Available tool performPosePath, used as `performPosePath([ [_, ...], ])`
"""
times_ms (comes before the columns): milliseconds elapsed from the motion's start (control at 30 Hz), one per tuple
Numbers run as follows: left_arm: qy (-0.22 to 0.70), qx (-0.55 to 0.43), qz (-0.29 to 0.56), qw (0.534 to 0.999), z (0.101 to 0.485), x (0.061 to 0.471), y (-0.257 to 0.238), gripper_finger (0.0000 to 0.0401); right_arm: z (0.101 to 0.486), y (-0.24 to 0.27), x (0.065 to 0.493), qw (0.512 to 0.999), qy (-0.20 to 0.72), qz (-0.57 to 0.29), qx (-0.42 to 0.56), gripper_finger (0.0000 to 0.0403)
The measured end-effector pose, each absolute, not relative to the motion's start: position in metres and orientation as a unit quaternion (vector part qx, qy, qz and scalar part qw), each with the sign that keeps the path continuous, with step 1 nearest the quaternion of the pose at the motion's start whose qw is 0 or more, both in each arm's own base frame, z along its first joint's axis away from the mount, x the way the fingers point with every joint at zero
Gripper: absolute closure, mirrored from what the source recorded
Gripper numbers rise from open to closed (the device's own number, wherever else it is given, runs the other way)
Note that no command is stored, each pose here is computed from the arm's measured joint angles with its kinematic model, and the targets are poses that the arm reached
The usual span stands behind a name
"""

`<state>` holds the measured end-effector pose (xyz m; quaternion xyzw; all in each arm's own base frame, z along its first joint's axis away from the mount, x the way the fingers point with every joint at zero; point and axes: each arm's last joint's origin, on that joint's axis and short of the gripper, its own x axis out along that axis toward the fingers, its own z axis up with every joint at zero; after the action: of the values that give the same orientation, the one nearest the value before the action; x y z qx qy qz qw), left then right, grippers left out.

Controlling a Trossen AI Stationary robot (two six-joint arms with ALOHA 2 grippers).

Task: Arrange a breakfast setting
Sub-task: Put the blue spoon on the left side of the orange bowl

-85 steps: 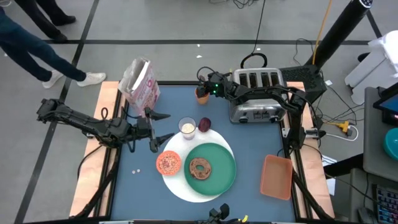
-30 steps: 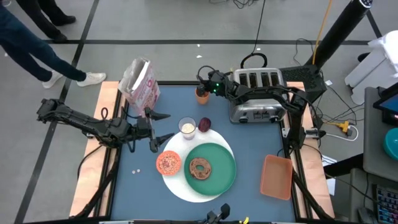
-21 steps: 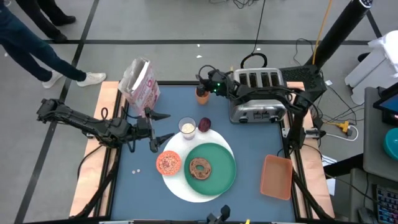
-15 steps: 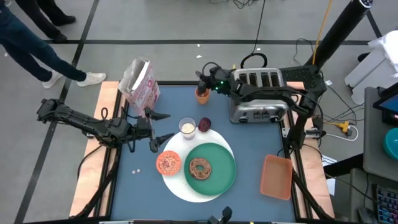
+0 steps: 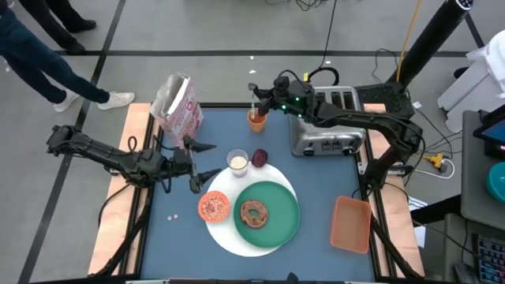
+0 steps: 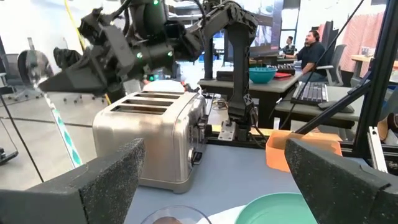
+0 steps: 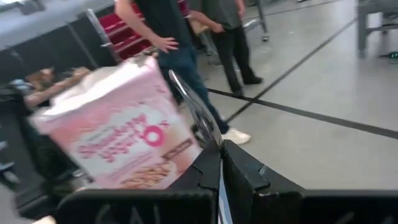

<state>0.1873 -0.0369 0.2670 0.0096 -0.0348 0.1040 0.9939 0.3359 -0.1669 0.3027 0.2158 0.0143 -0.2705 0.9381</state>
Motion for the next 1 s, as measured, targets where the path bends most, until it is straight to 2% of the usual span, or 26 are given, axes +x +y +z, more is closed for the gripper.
performPosePath([
  [367,-0.108,-0.017,0.110,0.988,0.274,0.198,-0.039,0.0009,0.316,-0.138,0.341,0.956,0.007,-0.193,0.220,0.0399],
  [700,-0.090,-0.060,0.209,0.972,0.252,0.222,-0.028,0.0009,0.316,-0.104,0.353,0.968,0.023,-0.121,0.219,0.0399],
  [1000,-0.086,-0.087,0.239,0.963,0.242,0.232,-0.016,0.0009,0.317,-0.075,0.361,0.974,0.027,-0.083,0.207,0.0399],
])
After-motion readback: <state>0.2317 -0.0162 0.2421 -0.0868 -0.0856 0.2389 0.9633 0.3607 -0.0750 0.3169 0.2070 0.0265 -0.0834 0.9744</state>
